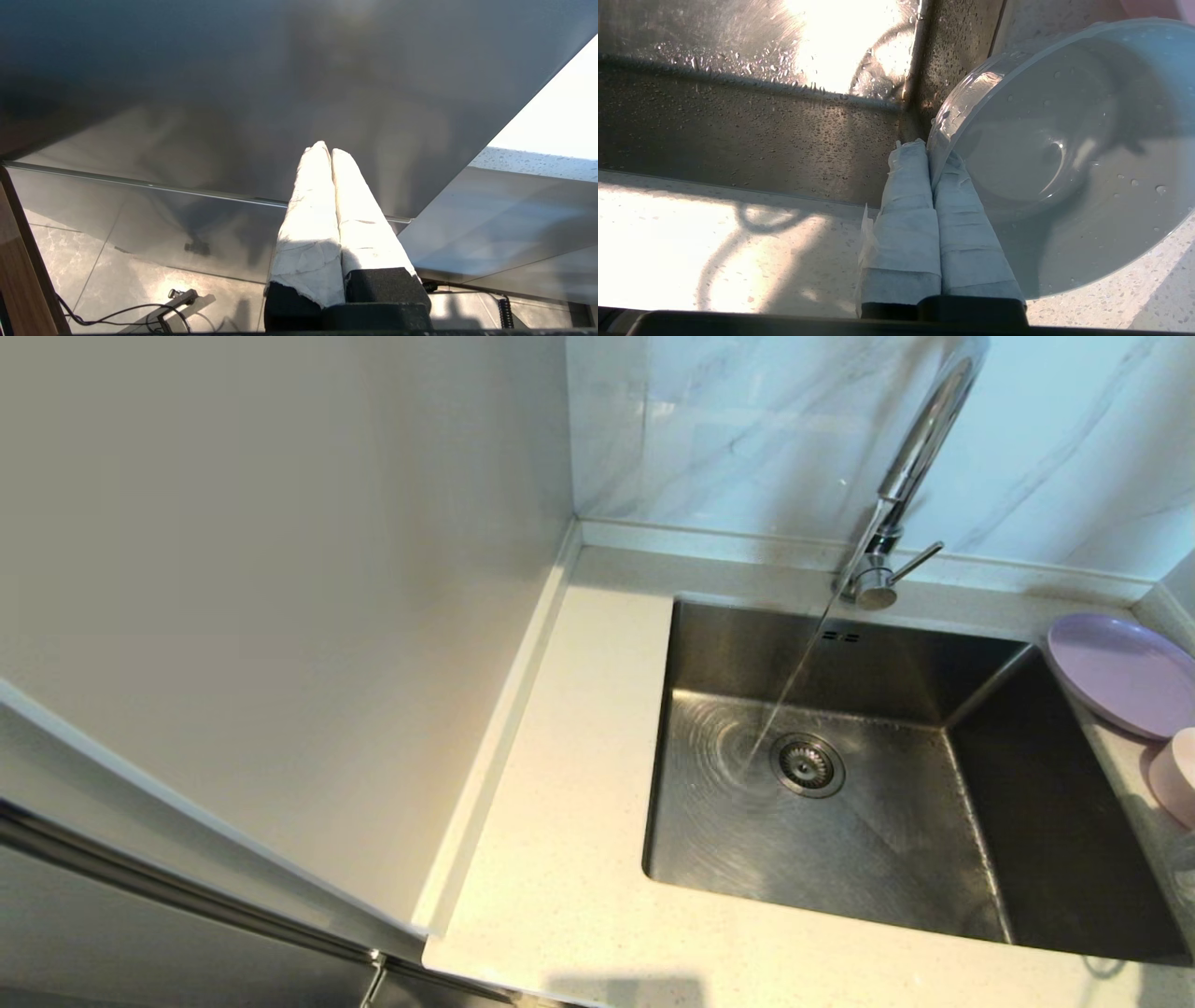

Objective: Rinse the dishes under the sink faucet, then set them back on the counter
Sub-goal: Place the bowl on the table

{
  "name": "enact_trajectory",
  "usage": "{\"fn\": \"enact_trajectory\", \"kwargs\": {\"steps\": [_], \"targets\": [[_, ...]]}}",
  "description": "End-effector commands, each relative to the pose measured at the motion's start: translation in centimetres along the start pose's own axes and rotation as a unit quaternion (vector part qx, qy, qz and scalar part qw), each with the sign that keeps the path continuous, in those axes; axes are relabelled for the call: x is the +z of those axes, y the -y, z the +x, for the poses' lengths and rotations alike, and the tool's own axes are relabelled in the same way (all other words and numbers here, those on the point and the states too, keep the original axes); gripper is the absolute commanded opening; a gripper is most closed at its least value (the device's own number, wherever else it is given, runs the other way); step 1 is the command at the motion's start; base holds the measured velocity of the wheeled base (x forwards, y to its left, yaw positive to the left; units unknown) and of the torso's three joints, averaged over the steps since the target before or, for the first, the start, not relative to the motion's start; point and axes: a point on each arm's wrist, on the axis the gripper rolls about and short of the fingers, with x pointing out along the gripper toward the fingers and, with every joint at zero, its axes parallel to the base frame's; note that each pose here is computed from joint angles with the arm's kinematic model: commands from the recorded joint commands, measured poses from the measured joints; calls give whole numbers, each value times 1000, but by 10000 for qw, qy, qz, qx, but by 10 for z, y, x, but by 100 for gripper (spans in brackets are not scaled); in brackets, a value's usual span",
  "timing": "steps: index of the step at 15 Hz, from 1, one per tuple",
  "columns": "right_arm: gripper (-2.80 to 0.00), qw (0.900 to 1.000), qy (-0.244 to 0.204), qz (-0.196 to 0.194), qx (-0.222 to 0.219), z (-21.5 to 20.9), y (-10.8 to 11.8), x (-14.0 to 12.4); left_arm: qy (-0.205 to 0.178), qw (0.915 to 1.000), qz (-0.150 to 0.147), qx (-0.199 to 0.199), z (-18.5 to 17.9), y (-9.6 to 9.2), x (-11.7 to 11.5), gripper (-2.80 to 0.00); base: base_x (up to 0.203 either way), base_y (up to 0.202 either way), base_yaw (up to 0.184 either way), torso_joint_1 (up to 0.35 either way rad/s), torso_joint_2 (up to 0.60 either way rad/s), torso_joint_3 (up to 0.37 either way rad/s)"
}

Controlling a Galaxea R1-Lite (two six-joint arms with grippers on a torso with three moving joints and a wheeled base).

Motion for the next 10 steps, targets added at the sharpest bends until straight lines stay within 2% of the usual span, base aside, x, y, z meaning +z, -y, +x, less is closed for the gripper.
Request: {"fn": "enact_trajectory", "kwargs": {"steps": [1,10], "targets": [[-280,10000,25,1,-30,-2,1,0,-2,10000,0,3,0,0,0,-280,0,0,0,0,0,0],[-280,9993,44,240,-293,-9,12,-5,-2,10000,0,3,0,0,0,-280,0,0,0,0,0,0]]}}
